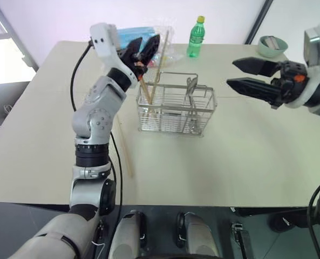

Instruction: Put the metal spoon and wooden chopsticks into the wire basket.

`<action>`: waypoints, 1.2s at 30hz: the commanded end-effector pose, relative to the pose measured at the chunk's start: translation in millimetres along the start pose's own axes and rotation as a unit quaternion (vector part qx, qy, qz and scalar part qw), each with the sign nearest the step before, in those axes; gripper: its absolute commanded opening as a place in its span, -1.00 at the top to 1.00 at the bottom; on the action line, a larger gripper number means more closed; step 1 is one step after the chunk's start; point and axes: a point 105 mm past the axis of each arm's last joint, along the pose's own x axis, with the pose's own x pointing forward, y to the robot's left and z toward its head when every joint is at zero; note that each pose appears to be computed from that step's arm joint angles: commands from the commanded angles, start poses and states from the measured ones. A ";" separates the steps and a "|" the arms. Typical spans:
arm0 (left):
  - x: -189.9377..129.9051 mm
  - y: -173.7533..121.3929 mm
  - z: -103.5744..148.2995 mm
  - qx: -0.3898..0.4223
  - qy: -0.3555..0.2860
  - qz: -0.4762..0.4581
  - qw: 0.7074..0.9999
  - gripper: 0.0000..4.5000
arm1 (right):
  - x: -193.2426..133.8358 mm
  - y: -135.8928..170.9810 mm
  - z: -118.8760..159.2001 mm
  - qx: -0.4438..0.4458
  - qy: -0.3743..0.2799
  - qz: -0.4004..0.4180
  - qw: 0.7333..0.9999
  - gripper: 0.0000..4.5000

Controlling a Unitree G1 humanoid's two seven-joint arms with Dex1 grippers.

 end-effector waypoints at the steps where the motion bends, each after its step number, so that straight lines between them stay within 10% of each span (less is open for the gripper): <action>1: -4.7 -10.4 32.0 0.022 -0.039 -0.017 0.999 -0.98 | -0.2 0.7 13.4 -0.021 -0.021 0.003 1.000 -0.80; 8: -18.7 -17.7 94.2 0.098 -0.053 -0.004 0.994 -0.98 | -1.8 2.6 5.3 -0.023 0.001 0.019 1.000 -0.80; 14: -48.8 47.8 107.7 0.129 0.070 0.224 0.964 -0.98 | -4.2 0.4 3.6 -0.017 -0.001 0.018 1.000 -0.80; 20: -92.2 94.4 43.5 0.066 0.232 0.392 0.888 -0.98 | -2.3 7.3 -1.8 -0.015 0.014 0.044 0.999 -0.80; 36: -103.2 94.5 -91.8 -0.026 0.417 0.387 0.822 -0.98 | -0.1 10.4 -0.7 -0.016 0.004 0.043 0.999 -0.80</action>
